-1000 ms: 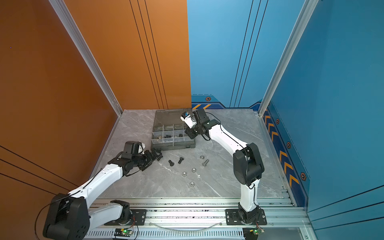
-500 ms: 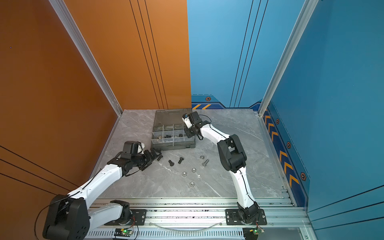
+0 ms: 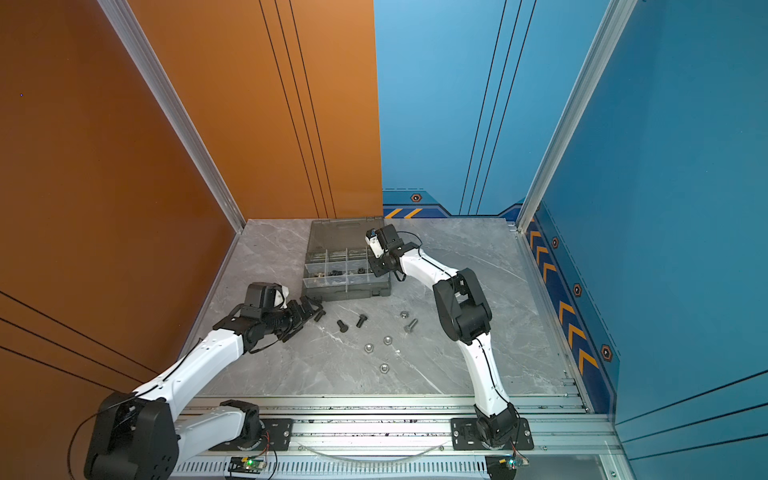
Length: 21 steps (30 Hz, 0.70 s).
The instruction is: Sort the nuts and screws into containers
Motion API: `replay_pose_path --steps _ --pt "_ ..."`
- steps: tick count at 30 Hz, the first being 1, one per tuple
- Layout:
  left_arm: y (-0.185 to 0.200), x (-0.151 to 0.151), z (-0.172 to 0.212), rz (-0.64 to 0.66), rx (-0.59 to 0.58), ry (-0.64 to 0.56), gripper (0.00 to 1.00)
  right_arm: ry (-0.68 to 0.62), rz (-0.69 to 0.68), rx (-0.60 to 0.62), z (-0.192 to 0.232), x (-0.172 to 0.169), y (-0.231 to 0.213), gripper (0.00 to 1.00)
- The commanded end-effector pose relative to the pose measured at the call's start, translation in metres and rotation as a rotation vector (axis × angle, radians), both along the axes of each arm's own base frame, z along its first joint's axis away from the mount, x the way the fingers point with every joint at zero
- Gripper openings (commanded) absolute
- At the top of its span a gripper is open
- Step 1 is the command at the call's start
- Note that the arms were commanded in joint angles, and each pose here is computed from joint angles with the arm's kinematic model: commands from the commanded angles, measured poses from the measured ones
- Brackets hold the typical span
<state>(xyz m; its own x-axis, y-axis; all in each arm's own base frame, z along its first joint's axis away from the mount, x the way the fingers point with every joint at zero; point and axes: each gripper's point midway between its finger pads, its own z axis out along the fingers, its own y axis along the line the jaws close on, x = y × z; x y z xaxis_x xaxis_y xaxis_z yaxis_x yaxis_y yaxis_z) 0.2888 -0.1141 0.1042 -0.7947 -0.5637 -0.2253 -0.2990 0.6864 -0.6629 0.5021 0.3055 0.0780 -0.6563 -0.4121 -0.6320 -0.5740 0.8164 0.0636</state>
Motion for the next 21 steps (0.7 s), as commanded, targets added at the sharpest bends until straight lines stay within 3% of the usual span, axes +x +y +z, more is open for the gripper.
replay_pose_path --steps 1,8,15,21 --pt "0.001 -0.001 0.006 0.002 -0.011 -0.009 0.98 -0.038 0.003 0.003 0.043 -0.013 -0.011 0.41" --pt "0.001 0.0 0.007 0.003 -0.014 -0.014 0.98 0.019 0.056 -0.015 0.071 -0.068 -0.034 0.43" --pt "0.0 0.001 0.007 -0.001 -0.019 -0.016 0.98 0.148 0.156 -0.083 0.058 -0.134 -0.062 0.45" --pt "0.0 0.002 0.007 -0.003 -0.021 -0.021 0.98 0.198 0.138 -0.143 0.039 -0.156 -0.089 0.46"
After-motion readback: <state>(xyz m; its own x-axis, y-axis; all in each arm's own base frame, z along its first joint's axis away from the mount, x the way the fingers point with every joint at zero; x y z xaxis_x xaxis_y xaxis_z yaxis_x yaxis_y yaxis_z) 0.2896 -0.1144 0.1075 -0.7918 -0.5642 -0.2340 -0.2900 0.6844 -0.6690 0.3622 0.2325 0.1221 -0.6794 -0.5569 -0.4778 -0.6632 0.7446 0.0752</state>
